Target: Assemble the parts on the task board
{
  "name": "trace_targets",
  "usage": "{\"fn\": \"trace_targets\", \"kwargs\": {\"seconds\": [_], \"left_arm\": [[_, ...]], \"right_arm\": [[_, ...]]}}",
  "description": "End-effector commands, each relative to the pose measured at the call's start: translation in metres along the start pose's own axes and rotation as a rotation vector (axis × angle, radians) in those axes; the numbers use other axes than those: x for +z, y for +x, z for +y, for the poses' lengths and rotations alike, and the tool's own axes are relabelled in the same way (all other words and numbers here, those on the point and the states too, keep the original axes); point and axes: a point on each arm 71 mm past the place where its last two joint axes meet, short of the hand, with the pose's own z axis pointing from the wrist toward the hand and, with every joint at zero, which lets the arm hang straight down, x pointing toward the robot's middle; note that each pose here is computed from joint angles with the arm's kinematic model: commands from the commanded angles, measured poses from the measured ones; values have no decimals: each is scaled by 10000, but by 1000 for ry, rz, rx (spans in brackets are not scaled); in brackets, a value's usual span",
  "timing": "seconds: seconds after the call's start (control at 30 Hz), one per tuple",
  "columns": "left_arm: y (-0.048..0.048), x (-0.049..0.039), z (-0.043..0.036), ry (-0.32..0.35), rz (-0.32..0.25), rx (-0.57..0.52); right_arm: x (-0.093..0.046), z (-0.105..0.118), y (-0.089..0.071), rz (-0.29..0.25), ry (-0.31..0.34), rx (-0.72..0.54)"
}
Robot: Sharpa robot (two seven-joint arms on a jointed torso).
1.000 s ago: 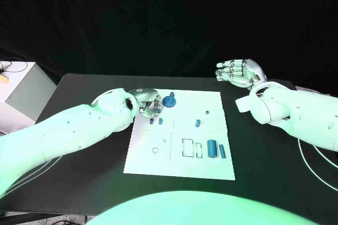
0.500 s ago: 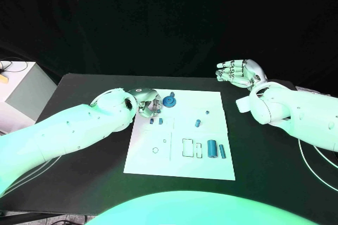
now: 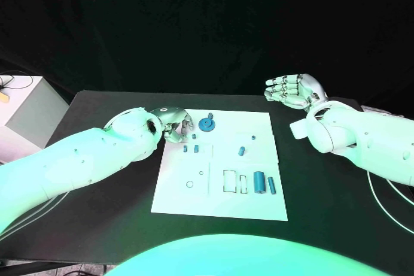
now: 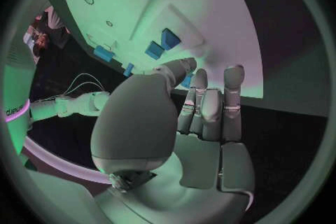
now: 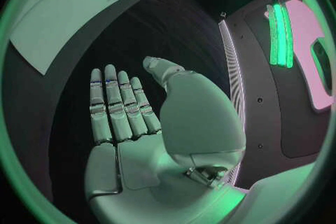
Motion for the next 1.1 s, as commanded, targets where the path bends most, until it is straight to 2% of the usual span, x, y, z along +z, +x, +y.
{"fn": "trace_targets", "kwargs": {"seconds": [0.03,0.1,0.13,0.27,0.33,0.47,0.57,0.7,0.8,0.93,1.1], "left_arm": [[-78,-12,89,-23,-57,-32],[-142,-28,192,-47,-72,-101],[-184,-48,283,-66,-77,-167],[-321,-144,560,-105,-104,-395],[-397,-219,700,-101,-126,-558],[-495,-361,866,-48,-156,-910],[-561,-441,889,18,-178,-1136],[-618,-498,835,97,-188,-1274],[-605,-538,765,140,-182,-1325],[-569,-576,689,171,-169,-1355],[-561,-587,638,190,-164,-1363]], "right_arm": [[-8,16,43,76,-40,-120],[-12,8,63,114,-39,-172],[-14,0,76,138,-36,-205],[-28,-21,114,209,-32,-324],[-39,-30,138,253,-42,-426],[-68,-49,205,339,-50,-637],[-100,-58,277,395,-52,-793],[-150,-78,369,443,-48,-934],[-179,-82,446,463,-50,-1019],[-194,-79,541,455,-63,-1086],[-196,-81,606,446,-68,-1118]]}}
